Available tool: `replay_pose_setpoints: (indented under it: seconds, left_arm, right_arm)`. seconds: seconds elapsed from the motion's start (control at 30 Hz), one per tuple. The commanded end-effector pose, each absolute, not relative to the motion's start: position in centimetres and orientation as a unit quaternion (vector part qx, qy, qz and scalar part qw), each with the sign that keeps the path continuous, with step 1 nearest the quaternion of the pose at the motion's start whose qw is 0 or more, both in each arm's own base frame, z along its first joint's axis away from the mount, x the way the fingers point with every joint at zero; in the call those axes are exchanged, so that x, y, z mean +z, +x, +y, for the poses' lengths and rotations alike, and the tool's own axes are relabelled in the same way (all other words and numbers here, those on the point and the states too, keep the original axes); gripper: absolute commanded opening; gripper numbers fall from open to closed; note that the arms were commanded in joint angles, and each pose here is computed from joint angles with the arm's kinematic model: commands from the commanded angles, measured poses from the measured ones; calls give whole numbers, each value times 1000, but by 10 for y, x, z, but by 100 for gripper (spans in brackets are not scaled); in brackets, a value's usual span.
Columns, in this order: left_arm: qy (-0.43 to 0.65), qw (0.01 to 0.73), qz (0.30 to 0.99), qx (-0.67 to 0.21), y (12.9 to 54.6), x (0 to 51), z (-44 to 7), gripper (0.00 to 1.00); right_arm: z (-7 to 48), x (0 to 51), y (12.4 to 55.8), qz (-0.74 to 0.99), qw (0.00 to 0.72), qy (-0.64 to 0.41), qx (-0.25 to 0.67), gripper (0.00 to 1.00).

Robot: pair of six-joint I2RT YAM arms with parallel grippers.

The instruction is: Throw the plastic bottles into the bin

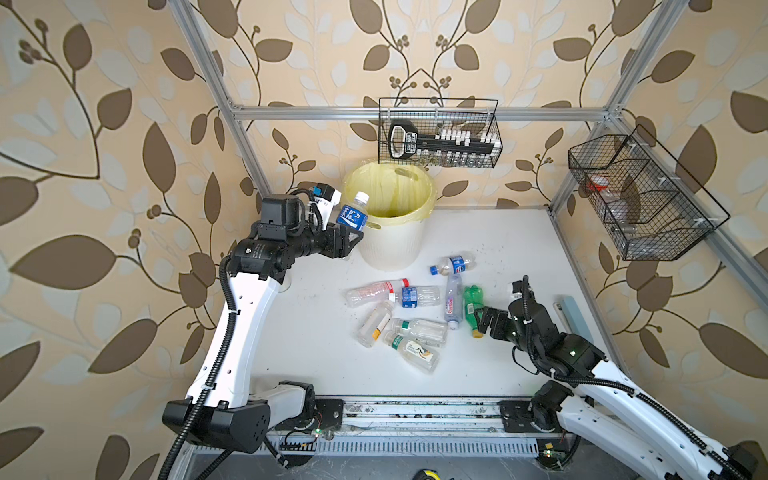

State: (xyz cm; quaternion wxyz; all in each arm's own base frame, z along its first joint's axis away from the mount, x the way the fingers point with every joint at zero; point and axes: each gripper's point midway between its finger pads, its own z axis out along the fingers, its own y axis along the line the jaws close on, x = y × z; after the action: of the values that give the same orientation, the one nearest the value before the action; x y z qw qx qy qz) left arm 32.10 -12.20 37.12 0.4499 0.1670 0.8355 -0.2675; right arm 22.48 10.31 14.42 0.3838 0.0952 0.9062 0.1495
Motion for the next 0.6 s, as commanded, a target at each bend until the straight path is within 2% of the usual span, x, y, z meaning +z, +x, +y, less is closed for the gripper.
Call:
replay_pose_setpoints:
  seconds: [0.0,0.33,0.57]
  left_arm:
    - [172,510,803,-257,316,405,-121,68]
    - [182,517,800,-247,306,395,-119,70]
    - [190,531,785,-257,354,421,-127,71]
  right_arm:
    - [106,152,229,901,387,104,163,100]
    - [105,161,231,894,396,120,170,100]
    - [105,167,233,893,397,125,171,100]
